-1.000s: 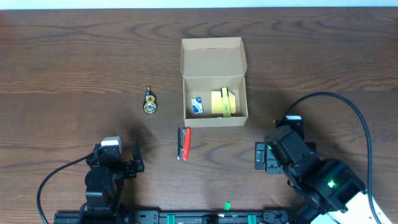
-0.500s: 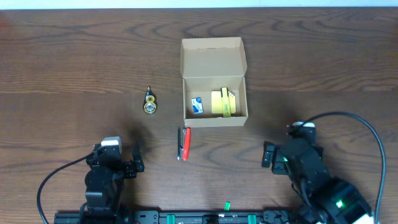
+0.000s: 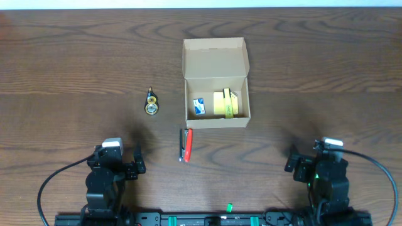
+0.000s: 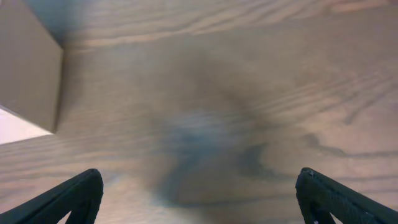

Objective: Pack container

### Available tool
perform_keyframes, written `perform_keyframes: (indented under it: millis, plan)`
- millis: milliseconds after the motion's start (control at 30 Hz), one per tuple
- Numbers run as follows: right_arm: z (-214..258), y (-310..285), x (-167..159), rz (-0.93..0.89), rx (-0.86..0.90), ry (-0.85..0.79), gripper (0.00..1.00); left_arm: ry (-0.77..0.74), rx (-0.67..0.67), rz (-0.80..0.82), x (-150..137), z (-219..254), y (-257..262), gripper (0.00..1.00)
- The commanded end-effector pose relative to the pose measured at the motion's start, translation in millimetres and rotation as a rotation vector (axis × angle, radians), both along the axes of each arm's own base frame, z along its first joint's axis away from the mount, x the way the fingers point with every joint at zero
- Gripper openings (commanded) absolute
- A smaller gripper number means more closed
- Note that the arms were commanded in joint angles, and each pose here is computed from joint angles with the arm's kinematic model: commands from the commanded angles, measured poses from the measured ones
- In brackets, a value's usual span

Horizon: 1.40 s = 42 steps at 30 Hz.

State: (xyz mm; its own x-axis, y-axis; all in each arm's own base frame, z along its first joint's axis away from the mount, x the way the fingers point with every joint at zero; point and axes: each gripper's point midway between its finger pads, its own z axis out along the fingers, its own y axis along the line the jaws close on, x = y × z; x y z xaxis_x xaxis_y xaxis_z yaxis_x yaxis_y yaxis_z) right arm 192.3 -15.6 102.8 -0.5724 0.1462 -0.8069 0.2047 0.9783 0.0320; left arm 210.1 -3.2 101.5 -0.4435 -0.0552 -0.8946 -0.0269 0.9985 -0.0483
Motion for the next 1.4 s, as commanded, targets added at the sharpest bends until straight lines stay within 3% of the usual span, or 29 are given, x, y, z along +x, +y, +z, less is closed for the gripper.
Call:
perform_keyframes:
  millis: [0, 300, 533, 1367]
  plan:
    - [-9, -4, -1, -0.004, -0.016, -0.011, 0.99, 0.007, 0.017, -0.001, 0, -5, 1, 0.95]
    - [-26, -10, -1, -0.046, 0.003, -0.044, 0.99, 0.007, 0.017, -0.001, 0, -5, 1, 0.95]
    - [-29, 18, 0, 0.202, -0.057, -0.027, 0.99, 0.007, 0.017, -0.001, 0, -5, 1, 0.95]
    - [-26, 20, 1, 0.207, -0.051, -0.039, 0.99, 0.009, 0.023, 0.001, 0, -5, 2, 0.95]
